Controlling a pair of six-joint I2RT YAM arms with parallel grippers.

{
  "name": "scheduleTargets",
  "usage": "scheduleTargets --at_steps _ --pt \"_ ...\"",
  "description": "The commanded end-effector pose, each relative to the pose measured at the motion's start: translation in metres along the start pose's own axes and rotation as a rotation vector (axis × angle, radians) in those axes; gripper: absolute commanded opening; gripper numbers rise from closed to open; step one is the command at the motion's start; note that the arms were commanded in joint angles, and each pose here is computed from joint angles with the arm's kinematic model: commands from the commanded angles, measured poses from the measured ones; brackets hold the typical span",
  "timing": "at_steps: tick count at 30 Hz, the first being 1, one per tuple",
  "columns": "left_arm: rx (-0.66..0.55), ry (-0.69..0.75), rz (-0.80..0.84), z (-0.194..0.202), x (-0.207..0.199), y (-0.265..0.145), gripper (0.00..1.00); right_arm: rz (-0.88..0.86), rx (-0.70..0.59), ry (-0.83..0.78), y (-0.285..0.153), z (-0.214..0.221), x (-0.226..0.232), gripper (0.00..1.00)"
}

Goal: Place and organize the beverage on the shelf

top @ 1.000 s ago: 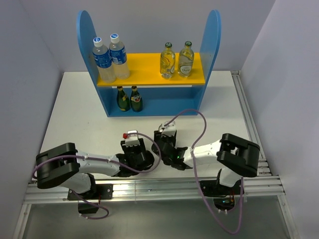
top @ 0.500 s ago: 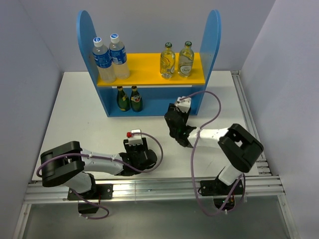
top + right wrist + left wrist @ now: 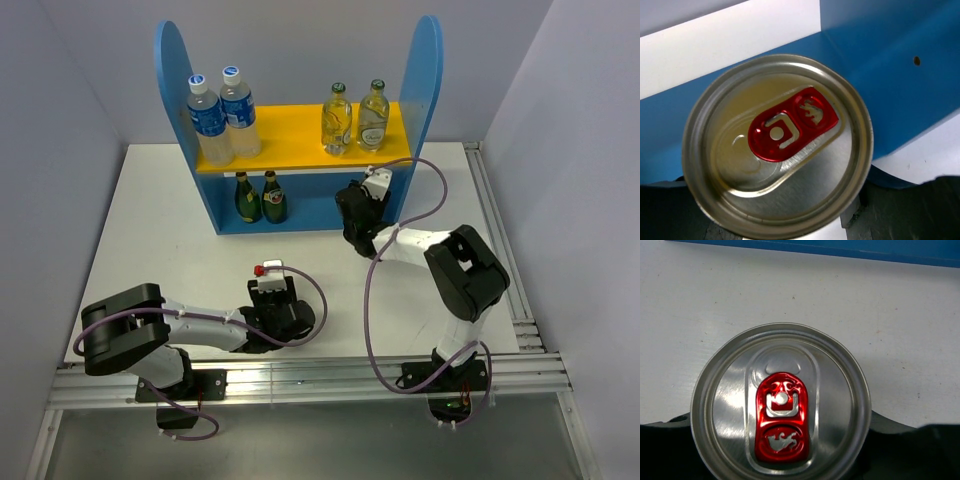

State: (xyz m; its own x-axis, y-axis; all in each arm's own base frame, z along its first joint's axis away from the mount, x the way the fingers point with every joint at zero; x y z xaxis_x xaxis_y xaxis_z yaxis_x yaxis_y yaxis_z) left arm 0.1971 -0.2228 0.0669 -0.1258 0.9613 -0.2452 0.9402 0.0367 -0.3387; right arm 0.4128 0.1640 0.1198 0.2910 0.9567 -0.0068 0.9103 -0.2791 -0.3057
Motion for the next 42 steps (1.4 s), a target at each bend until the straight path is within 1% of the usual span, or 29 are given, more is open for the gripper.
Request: scheduleTargets --at_steps 1,2,3,4,5,6,7,8,12,17,18,19,20,22,23,26,29,35,39,42 --pt "0.011 -0.03 0.011 -0.003 -0.007 -0.001 0.0 0.011 -0.017 0.067 0.013 -0.032 0.004 0.02" --pt "0.01 -0.028 0.009 -0.003 -0.006 -0.001 0.0 0.01 -0.015 0.067 0.014 -0.032 0.004 0.06" --pt "0.009 -0.029 0.008 -0.004 -0.005 -0.001 0.0 0.012 -0.01 0.065 0.013 -0.03 0.003 0.12" --pt "0.01 -0.032 0.006 -0.003 -0.004 -0.002 0.0 0.005 -0.01 0.067 0.012 -0.031 0.003 0.38" --pt "0.008 -0.036 0.006 -0.005 -0.003 -0.002 0.0 0.002 -0.005 0.063 0.012 -0.03 0.002 0.51" --pt "0.006 -0.038 0.004 -0.005 -0.003 -0.002 0.0 0.004 -0.003 0.061 0.012 -0.03 0.002 0.59" --pt "0.005 -0.043 0.003 -0.005 -0.001 -0.002 0.0 0.004 0.0 0.061 0.012 -0.029 0.002 0.72" --pt "0.003 -0.05 0.006 -0.007 -0.001 -0.003 0.0 0.002 0.001 0.061 0.013 -0.03 0.001 0.76" --pt "-0.001 -0.064 0.008 -0.009 0.0 -0.004 0.0 0.007 0.01 0.06 0.016 -0.03 0.002 0.77" --pt "-0.001 -0.048 -0.004 -0.01 0.005 -0.005 0.0 0.014 0.007 0.049 0.019 -0.031 0.004 0.75" --pt "-0.001 -0.047 -0.003 -0.01 0.005 -0.005 0.0 0.015 0.007 0.048 0.021 -0.031 0.004 0.73" --pt "-0.002 -0.049 0.0 -0.011 0.003 -0.005 0.0 0.017 0.008 0.05 0.021 -0.031 0.005 0.61" --pt "-0.002 -0.044 -0.005 -0.011 0.004 -0.005 0.0 0.024 0.01 0.049 0.022 -0.031 0.004 0.46" --pt "-0.005 -0.045 -0.005 -0.013 0.002 -0.005 0.0 0.026 0.009 0.046 0.023 -0.031 0.006 0.07" --pt "-0.005 -0.043 -0.004 -0.013 0.002 -0.006 0.0 0.029 0.006 0.046 0.024 -0.035 0.007 0.0" --pt "-0.002 -0.043 -0.002 -0.012 0.001 -0.005 0.0 0.054 0.03 0.036 0.029 -0.032 0.006 0.0" --pt "-0.002 -0.039 -0.007 -0.012 0.002 -0.005 0.0 0.08 0.025 0.057 0.028 -0.029 -0.003 0.0" --pt "-0.004 -0.032 -0.009 -0.01 0.0 -0.004 0.0 0.09 -0.048 0.11 0.024 -0.047 -0.009 0.0" --pt "-0.006 -0.027 -0.015 -0.01 0.0 -0.003 0.0 0.075 -0.112 0.162 0.018 -0.067 -0.01 0.0" --pt "-0.01 -0.03 -0.016 -0.011 -0.001 -0.003 0.0 0.082 -0.135 0.17 0.019 -0.077 -0.01 0.0"
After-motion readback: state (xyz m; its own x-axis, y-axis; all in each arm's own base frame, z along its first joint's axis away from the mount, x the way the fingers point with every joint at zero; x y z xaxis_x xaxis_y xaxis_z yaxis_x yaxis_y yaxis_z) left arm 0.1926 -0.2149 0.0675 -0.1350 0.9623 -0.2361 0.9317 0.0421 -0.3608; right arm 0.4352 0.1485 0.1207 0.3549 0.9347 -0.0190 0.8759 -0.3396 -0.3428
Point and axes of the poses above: each gripper's point midway between its finger pads, its own y axis out along the fingers, its own x axis along the line the jaws close on, z = x × y, the point moved 3 cm from there along -y, back along the fingers, and after that the axes turned 8 degrees about -y, right-handed, at the moved point
